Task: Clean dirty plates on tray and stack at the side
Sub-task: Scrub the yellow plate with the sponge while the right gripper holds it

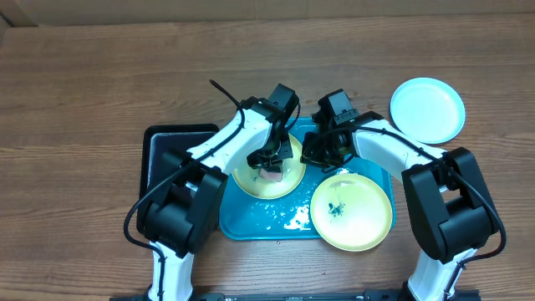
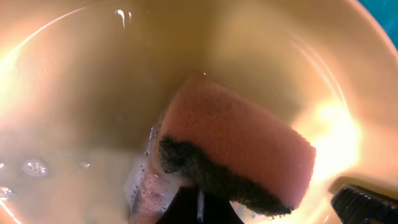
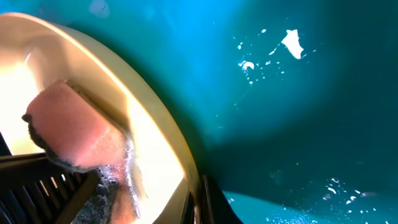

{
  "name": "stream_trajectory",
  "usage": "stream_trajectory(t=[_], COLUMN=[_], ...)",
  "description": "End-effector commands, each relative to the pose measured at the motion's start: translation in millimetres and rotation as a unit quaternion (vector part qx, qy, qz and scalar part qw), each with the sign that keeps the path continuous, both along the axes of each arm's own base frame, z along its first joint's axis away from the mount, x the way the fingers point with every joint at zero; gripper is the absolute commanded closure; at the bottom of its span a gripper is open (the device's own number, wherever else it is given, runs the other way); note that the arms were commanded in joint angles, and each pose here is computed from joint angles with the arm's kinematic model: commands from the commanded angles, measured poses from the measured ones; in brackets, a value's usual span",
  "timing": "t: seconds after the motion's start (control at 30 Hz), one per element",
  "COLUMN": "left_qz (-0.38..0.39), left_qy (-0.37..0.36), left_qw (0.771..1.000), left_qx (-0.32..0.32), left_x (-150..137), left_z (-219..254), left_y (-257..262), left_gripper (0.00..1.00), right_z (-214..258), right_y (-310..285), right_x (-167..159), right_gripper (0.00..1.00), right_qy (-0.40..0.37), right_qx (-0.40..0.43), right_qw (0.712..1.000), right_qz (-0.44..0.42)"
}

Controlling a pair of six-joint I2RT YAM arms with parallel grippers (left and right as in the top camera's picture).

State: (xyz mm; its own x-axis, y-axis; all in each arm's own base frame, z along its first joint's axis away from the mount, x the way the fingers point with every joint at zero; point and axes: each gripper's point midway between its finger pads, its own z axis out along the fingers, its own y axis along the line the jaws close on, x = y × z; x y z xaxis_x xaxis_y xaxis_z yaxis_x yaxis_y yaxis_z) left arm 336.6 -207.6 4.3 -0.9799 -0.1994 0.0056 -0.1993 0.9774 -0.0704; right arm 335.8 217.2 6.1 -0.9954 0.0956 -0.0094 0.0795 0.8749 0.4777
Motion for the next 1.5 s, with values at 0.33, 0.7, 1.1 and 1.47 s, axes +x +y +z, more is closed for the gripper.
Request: stream_trajectory(t=[0.33,0.7,1.1,1.47], left_qz=[-0.025,0.002,-0.125,-0.200], left_qy=[0.044,-0.024,0.016,0.063], left_qw=[0.992,0.956,0.990,0.972], left_qx=[0.113,0.293,-0.058,-0.110], left_x=[-5,12,4,-35], left_z=[-6,13,-9,-3], left_y=[42,105,-33,-65], left_gripper=[0.96,0.96,0.96,0.96], right_z=[-6,-4,-3,-3], right_y=[-4,0,2,2], right_x=[0,-1,-3,-3], right_gripper=[0.96,0.96,0.96,0.96], right_qy=[0.008,0.011,0.016,0.016], right_qx=[-0.005,0.008,0.015,0.015], right_qw=[1.000,1.000,1.000,1.000], right_qz=[-0.028,-0.022,-0.020,-0.020])
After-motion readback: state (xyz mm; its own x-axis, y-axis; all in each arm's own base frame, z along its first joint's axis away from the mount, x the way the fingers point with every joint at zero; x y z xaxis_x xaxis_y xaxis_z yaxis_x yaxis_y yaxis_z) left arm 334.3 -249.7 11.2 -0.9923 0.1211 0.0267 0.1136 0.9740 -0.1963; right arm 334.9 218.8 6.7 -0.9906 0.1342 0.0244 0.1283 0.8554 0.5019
